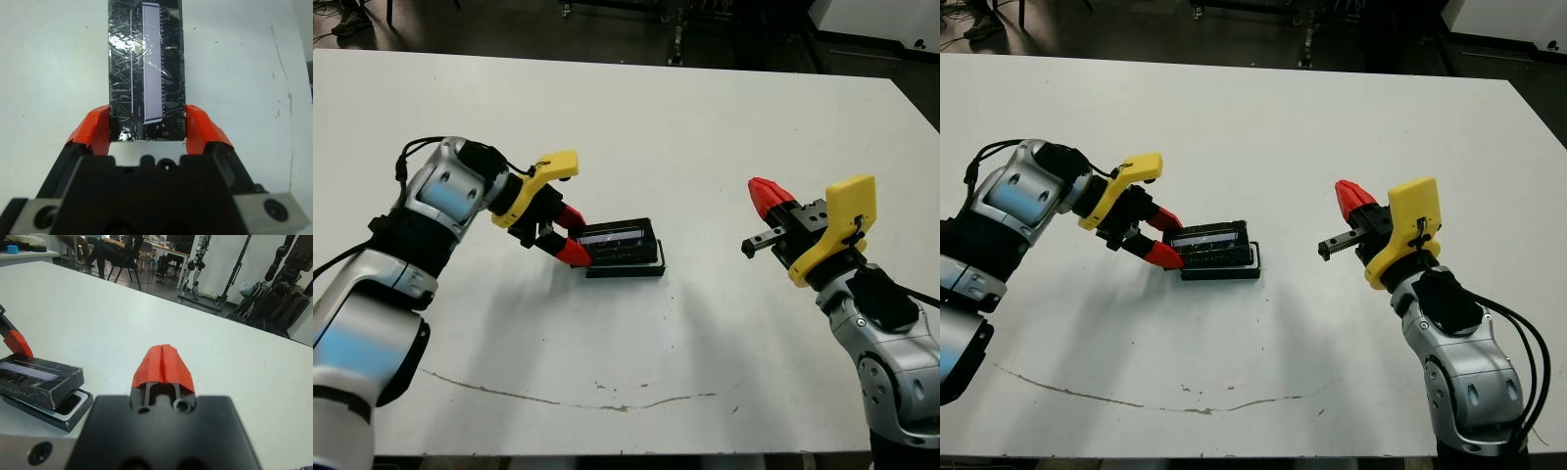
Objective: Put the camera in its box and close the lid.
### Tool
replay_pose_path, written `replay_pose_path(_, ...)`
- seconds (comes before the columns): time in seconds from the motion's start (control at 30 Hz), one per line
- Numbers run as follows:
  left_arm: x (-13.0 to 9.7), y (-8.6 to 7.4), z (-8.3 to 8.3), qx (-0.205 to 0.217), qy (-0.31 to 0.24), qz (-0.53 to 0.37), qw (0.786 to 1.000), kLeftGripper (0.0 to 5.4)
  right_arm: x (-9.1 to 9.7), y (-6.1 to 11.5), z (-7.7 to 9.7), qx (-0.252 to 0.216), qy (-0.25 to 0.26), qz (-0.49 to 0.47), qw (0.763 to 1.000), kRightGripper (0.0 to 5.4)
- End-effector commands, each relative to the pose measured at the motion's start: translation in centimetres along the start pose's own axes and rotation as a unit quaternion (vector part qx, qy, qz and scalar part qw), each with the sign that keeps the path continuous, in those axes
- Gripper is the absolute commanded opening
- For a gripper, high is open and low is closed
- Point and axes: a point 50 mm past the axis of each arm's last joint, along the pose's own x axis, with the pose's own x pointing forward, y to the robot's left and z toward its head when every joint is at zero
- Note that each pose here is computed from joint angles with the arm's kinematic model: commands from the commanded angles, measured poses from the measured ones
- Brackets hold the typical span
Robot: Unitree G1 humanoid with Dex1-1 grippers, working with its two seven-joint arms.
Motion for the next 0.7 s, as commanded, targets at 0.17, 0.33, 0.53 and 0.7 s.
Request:
replay_pose_path(0.17,0.8,-0.2,-1.4,-0.016,-0.008,0.009,1.0,3.18,-0.1,-0.3,0.0,-0.006,0.003,-0.002,1.0,0.0)
replay_pose_path(0.33,1.5,-0.3,-1.7,-0.019,-0.011,0.008,1.0,3.17,-0.1,-0.3,0.0,-0.001,0.002,-0.001,1.0,0.0)
replay_pose_path(0.53,2.0,-0.4,-2.1,-0.013,-0.013,0.003,1.0,3.17,-0.2,-0.3,0.0,-0.004,0.002,-0.001,1.0,0.0)
replay_pose_path(0.7,2.3,-0.4,-2.2,-0.011,-0.012,-0.002,1.0,3.17,-0.2,-0.3,0.0,-0.005,0.003,-0.001,1.0,0.0)
